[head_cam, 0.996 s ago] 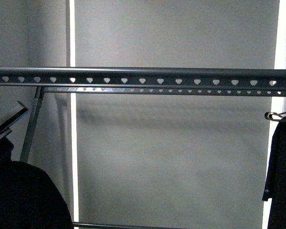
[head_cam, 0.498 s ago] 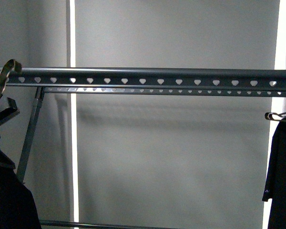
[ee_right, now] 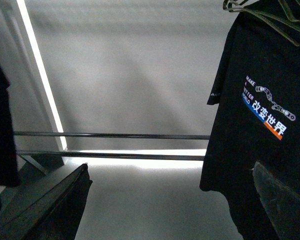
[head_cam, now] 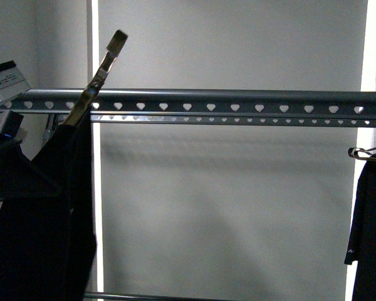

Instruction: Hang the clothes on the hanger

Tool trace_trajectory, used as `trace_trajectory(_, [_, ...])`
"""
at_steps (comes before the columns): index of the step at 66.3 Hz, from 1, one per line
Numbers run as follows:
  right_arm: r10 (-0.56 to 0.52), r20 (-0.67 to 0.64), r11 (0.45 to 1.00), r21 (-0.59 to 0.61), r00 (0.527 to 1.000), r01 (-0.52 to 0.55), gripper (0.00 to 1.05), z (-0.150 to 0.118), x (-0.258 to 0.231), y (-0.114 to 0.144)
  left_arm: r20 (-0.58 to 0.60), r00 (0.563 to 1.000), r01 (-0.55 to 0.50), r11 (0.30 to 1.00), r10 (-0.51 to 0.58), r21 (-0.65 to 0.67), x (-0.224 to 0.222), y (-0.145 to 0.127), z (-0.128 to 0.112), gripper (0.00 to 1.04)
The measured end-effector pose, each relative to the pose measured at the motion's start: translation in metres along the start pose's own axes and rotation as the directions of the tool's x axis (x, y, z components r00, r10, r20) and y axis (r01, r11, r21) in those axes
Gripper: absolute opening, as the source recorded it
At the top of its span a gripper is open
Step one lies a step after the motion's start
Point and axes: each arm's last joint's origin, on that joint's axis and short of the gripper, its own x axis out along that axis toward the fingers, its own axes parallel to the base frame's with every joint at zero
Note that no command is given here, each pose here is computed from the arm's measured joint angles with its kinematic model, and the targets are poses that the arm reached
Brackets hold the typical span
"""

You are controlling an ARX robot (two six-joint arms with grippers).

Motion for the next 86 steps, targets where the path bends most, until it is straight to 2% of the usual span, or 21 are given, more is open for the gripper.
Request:
trace_trajectory(5, [0.0,0.0,1.0,0.0,1.0,0.0,0.97,0.0,0.0,0.0,-0.019,1.0,0.014,0.985,-0.011,0.171,-0.003,-0.003,0.007,0.05])
trace_trajectory(8, [0.0,0.0,1.0,0.0,1.0,0.0,0.97,0.0,0.0,0.0,-0.016,1.0,0.021,0.934,-0.017,0.357,-0.005,-0.006,0.015,0.05])
trace_trajectory(12, [0.0,0.0,1.0,0.0,1.0,0.0,0.97,0.0,0.0,0.0,-0.006,1.0,0.018,0.871,-0.017,0.491,-0.006,-0.008,0.022,0.05])
trace_trajectory(15, [0.0,0.0,1.0,0.0,1.0,0.0,0.97,0.0,0.0,0.0,0.028,1.0,-0.017,0.773,-0.001,0.635,-0.005,-0.008,0.033,0.05])
trace_trajectory(17, [0.0,0.0,1.0,0.0,1.0,0.0,0.97,0.0,0.0,0.0,0.054,0.998,-0.051,0.679,0.017,0.732,-0.003,-0.007,0.04,0.05])
trace_trajectory(21, [0.0,0.0,1.0,0.0,1.0,0.0,0.97,0.0,0.0,0.0,0.101,0.994,-0.113,0.525,0.051,0.844,0.002,-0.005,0.053,0.05])
trace_trajectory(22, [0.0,0.0,1.0,0.0,1.0,0.0,0.97,0.0,0.0,0.0,0.108,0.993,-0.121,0.502,0.055,0.856,0.002,-0.005,0.055,0.05])
trace_trajectory(27, [0.0,0.0,1.0,0.0,1.0,0.0,0.97,0.0,0.0,0.0,0.175,0.983,-0.182,0.282,0.052,0.942,0.01,-0.005,0.068,0.05])
trace_trajectory(30, [0.0,0.0,1.0,0.0,1.0,0.0,0.97,0.0,0.0,0.0,0.184,0.983,-0.185,0.195,0.024,0.963,0.014,-0.009,0.072,0.05])
trace_trajectory(32, [0.0,0.0,1.0,0.0,1.0,0.0,0.97,0.0,0.0,0.0,0.186,0.982,-0.187,0.177,0.017,0.966,0.015,-0.011,0.073,0.05])
trace_trajectory(38, [0.0,0.0,1.0,0.0,1.0,0.0,0.97,0.0,0.0,0.0,0.217,0.974,-0.216,0.021,-0.06,0.976,0.023,-0.023,0.078,0.05])
trace_trajectory(44, [0.0,0.0,1.0,0.0,1.0,0.0,0.97,0.0,0.0,0.0,0.197,0.972,-0.214,-0.135,-0.13,0.967,0.036,-0.032,0.075,0.05])
trace_trajectory(47, [0.0,0.0,1.0,0.0,1.0,0.0,0.97,0.0,0.0,0.0,0.176,0.97,-0.207,-0.19,-0.17,0.96,0.043,-0.036,0.072,0.05])
trace_trajectory(58, [0.0,0.0,1.0,0.0,1.0,0.0,0.97,0.0,0.0,0.0,0.147,0.969,-0.194,-0.245,-0.199,0.95,0.052,-0.04,0.067,0.05])
trace_trajectory(86, [0.0,0.0,1.0,0.0,1.0,0.0,0.97,0.0,0.0,0.0,0.153,0.971,-0.199,-0.264,-0.185,0.944,0.053,-0.04,0.068,0.05])
